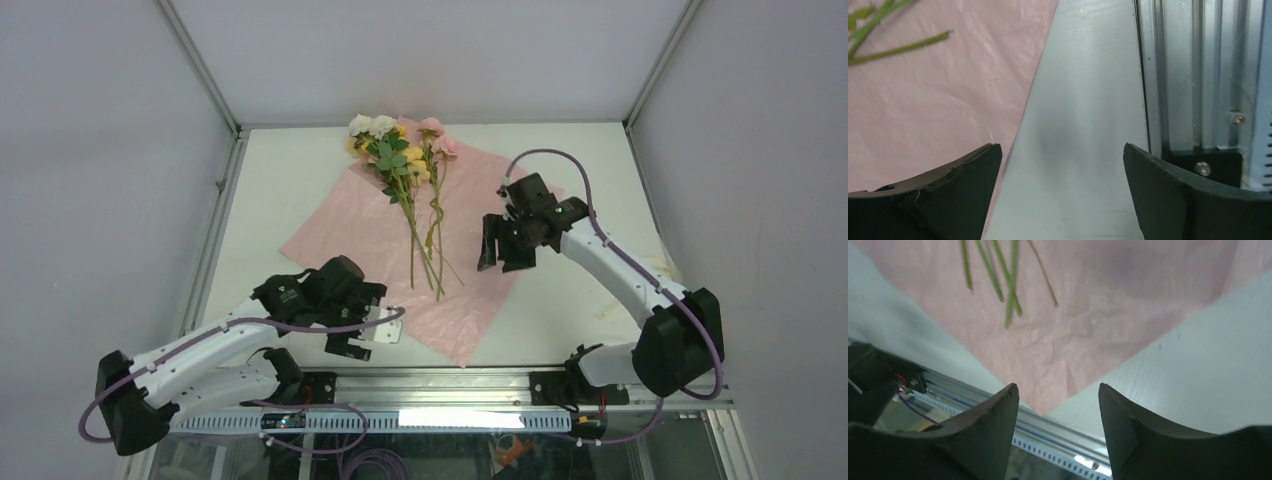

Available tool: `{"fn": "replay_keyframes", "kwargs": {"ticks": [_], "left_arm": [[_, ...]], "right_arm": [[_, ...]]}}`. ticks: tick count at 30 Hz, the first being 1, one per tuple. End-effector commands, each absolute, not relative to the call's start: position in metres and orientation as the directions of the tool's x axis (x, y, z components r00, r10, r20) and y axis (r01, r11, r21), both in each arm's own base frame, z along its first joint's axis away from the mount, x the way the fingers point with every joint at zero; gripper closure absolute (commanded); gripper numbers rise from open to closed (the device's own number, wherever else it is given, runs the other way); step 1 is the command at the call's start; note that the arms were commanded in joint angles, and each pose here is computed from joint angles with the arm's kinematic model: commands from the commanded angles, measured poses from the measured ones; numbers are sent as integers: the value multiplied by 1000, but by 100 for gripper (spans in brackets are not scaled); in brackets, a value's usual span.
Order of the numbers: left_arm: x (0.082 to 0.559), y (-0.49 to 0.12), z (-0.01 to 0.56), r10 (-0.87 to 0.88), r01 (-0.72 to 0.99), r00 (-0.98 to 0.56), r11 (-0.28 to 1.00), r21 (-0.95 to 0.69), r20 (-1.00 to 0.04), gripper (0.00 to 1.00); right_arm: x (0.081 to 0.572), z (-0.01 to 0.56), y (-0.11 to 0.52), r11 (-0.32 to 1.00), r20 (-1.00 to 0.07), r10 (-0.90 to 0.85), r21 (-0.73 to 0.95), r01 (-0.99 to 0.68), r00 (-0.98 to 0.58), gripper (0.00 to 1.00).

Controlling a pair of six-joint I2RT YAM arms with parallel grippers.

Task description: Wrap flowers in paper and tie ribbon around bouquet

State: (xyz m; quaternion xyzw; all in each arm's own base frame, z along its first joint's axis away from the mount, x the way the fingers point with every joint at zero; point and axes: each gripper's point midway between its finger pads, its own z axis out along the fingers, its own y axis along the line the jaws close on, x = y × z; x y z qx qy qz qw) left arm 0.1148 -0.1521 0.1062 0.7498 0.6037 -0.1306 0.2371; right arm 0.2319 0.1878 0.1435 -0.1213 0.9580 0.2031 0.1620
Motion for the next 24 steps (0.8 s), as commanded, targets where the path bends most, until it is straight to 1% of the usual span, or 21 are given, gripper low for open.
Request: {"fn": "replay_keyframes", "kwargs": {"ticks": [1,4,5,6,8,10,12,15,18,21,24], "left_arm": [[145,-216,115,754,894,391,-176,412,-527,4],[130,-240,103,734,908,393,-212,362,-555,4],[125,-247,99,722,911,394,-224,347,-569,4],[121,-255,97,702,908,407,-239,344,-585,4],[114,-262,86,674,884,463,-302,358,-575,3],[110,-263,72,663,860,507,-354,367,-550,3],[111,-266,62,672,860,507,-357,363,-539,3],[116,-271,58,680,859,507,-349,374,-530,3],[122,-275,52,690,853,515,-353,385,-509,2],[127,-280,47,694,849,521,-356,391,-497,2],[130,-281,39,697,835,541,-379,399,-471,1]], "right_arm": [[197,115,164,886,-174,379,353,302,-909,37],[209,102,144,848,-267,501,343,404,-823,35],[215,95,143,829,-275,531,361,426,-801,34],[219,85,144,813,-263,552,378,442,-791,34],[221,60,141,803,-226,571,352,480,-789,32],[213,46,154,787,-143,571,375,490,-809,32],[203,40,168,772,-86,566,407,489,-820,34],[177,34,173,794,-49,531,379,476,-846,34],[157,24,177,767,10,544,399,503,-839,35],[152,15,186,734,50,565,426,529,-824,35],[155,17,197,721,65,557,458,520,-828,35]]}}
